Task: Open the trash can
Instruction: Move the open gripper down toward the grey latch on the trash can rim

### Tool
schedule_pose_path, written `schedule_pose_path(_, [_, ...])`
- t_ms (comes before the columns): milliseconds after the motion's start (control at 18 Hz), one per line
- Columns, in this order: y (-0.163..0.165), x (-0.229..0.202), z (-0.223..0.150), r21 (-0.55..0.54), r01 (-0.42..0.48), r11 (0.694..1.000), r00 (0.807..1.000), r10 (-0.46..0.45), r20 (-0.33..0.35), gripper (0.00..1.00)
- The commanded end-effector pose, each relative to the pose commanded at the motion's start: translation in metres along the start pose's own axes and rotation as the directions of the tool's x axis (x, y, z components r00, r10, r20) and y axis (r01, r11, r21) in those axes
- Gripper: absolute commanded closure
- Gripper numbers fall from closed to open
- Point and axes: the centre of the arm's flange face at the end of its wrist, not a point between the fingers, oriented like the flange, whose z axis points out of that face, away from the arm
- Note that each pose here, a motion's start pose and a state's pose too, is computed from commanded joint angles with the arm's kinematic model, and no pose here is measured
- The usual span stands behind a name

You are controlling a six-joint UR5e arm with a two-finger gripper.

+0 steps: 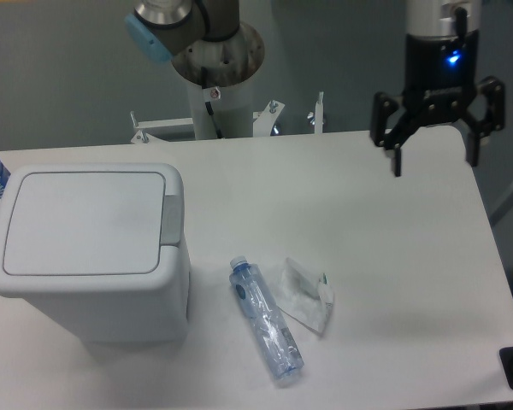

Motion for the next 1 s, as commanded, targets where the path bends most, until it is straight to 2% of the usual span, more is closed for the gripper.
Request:
schedule_pose_path(500, [0.006, 0.087, 0.029, -0.060, 0.047, 0.997, 0.994, -0.053, -0.096, 0.00])
schedule_pose_path(1000, [0.019, 0.138, 0.043, -0.107, 0.066, 0.992, 0.987, -0.081, -0.141, 0.00])
